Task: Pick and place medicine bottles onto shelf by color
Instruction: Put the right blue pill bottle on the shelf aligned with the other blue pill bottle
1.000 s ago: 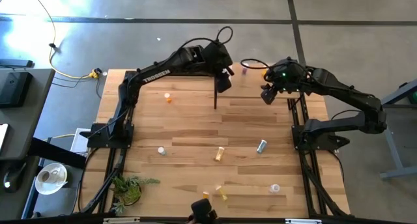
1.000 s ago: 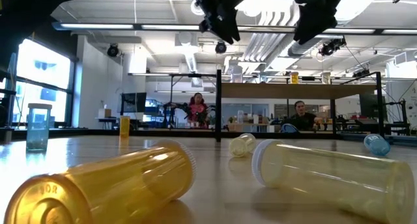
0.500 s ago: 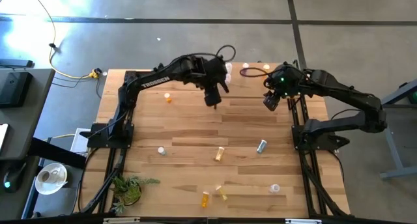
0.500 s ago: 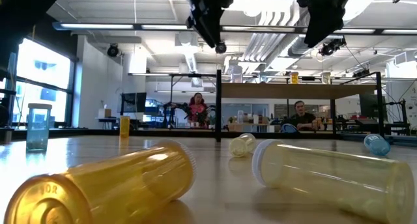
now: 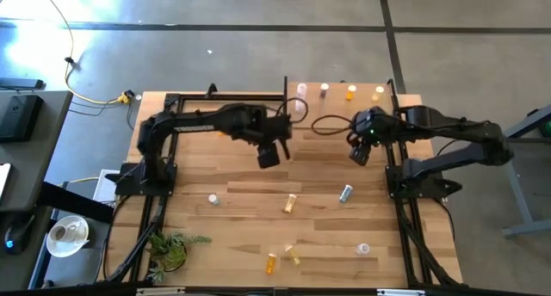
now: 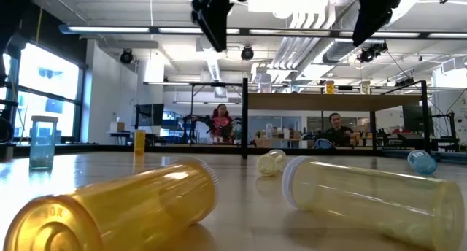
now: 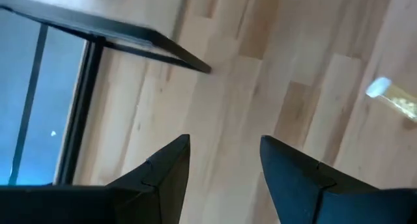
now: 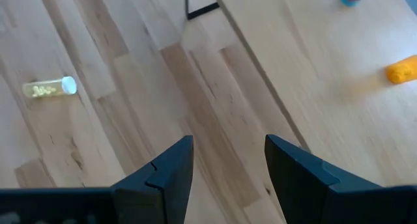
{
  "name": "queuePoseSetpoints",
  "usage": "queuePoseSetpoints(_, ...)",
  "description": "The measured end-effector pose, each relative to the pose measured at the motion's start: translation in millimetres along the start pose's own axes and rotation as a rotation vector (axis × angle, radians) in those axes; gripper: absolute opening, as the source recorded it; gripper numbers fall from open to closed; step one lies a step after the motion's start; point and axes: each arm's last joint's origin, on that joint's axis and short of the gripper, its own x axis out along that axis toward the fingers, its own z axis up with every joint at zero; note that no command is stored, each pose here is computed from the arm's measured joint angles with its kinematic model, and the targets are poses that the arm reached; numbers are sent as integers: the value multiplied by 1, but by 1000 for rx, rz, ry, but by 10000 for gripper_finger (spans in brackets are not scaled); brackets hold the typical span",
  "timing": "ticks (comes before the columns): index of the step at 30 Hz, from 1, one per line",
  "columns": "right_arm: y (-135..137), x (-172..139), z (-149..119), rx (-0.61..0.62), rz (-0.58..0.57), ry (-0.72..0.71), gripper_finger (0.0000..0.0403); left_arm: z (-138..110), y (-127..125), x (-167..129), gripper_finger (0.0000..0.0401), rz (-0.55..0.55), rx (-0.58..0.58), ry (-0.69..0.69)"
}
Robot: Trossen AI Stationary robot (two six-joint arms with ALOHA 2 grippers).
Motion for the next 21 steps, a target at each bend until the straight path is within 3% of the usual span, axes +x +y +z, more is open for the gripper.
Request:
queuePoseSetpoints(12,23,-8,-6,-52,-13,-63,181,-76,-23,-16,175,11,-115,-117)
queuePoseSetpoints(21,34,-11,-6,-56,36,-112,181,-123,-36,-9,175,27,-172,-192)
